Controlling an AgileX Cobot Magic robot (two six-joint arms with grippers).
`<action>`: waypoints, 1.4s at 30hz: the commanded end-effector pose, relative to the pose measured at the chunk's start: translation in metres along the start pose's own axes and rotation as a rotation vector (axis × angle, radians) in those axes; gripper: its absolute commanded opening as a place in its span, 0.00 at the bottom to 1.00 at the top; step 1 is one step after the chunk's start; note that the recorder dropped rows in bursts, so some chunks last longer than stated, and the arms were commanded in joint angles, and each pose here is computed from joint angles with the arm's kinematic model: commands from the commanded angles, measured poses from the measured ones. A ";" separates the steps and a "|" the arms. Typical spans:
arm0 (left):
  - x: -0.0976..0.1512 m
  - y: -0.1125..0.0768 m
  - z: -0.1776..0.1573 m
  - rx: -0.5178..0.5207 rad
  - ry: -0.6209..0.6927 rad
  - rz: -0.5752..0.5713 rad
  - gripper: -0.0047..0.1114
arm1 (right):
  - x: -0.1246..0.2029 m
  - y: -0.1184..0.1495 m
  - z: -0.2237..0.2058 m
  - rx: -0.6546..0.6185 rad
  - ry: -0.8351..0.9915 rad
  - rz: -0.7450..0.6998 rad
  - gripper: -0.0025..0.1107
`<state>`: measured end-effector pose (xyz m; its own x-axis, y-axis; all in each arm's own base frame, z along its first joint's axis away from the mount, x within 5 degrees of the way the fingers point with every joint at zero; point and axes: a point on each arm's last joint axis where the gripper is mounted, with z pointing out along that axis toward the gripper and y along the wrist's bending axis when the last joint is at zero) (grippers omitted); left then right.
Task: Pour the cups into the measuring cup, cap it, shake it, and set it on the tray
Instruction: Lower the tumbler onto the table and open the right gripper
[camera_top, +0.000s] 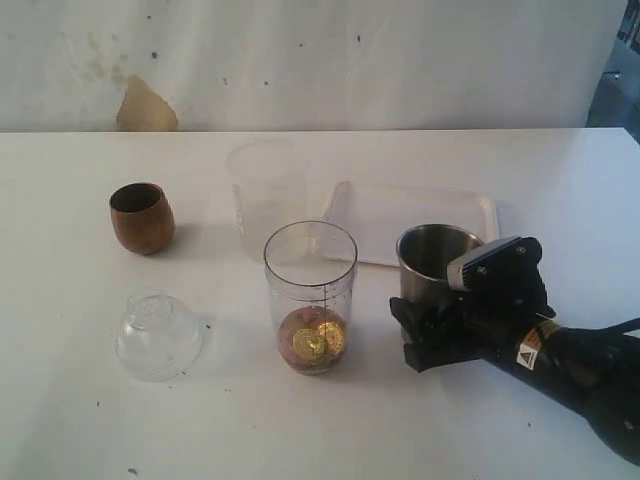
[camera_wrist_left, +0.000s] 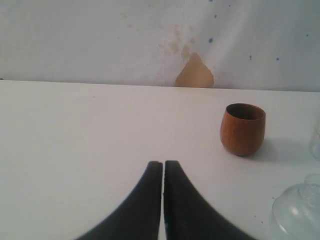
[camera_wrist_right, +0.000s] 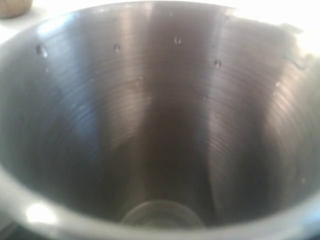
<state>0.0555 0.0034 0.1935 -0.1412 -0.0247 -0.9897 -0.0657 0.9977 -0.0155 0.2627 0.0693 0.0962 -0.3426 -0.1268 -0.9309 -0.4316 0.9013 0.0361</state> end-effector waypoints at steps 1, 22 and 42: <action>0.001 0.000 0.000 0.001 0.002 -0.003 0.06 | -0.003 -0.001 0.000 0.001 -0.084 0.002 0.03; 0.001 0.000 0.000 0.001 0.002 -0.003 0.06 | -0.006 -0.002 -0.001 0.006 -0.078 -0.017 0.93; 0.001 0.000 0.000 0.001 0.002 -0.003 0.06 | -0.033 -0.001 -0.013 0.024 -0.111 -0.048 0.93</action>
<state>0.0555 0.0034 0.1935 -0.1412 -0.0247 -0.9897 -0.0657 0.9977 -0.0155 0.2637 0.0693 0.1280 -0.2333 -0.1281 -0.9639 -0.4369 0.8994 -0.0138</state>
